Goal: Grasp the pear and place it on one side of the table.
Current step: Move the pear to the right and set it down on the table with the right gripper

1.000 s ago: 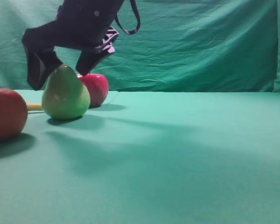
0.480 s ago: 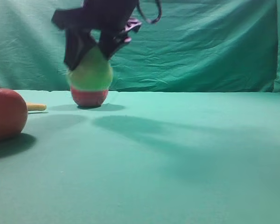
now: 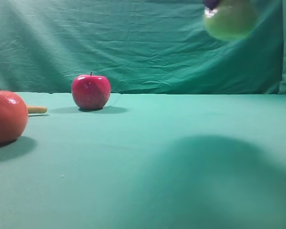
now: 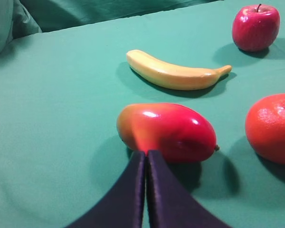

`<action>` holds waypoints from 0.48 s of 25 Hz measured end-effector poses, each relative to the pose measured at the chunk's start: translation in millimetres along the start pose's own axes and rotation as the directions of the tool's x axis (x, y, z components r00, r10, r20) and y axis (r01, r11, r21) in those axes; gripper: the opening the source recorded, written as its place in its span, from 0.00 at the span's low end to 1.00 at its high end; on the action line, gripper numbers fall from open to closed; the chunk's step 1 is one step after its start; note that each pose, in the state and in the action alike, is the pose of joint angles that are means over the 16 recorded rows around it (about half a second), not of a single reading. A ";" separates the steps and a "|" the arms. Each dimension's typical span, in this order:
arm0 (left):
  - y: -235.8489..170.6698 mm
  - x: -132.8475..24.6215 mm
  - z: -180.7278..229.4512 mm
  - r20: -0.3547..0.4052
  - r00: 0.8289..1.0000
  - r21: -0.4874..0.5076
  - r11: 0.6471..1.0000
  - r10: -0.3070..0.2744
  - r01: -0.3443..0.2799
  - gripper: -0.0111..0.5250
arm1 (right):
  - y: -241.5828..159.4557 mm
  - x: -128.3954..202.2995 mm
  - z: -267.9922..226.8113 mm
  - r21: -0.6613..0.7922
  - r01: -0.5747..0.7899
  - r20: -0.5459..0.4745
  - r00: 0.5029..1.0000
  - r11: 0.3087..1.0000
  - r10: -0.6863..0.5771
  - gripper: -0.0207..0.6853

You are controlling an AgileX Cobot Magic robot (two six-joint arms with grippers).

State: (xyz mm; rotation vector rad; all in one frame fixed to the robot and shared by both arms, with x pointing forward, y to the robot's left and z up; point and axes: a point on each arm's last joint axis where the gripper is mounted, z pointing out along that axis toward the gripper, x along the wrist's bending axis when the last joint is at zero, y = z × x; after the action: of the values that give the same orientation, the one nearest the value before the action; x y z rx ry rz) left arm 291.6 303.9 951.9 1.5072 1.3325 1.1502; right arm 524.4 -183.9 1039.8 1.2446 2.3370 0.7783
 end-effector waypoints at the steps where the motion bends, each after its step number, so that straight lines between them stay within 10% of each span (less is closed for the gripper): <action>1: 0.0 0.0 0.0 0.000 1.000 0.000 1.000 0.000 0.000 0.02 | -13.2 -4.2 0.3 0.012 -0.022 0.015 1.000 1.000 0.022 0.64; 12: 0.0 0.0 0.0 0.000 1.000 0.000 1.000 0.000 0.000 0.02 | -98.0 -22.2 29.3 0.064 -0.153 0.120 0.982 0.986 0.144 0.64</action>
State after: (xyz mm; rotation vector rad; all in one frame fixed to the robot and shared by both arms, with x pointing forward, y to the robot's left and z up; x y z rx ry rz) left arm 291.6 303.9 951.9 1.5072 1.3325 1.1502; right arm 490.9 -238.5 957.1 1.4687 2.2176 0.6543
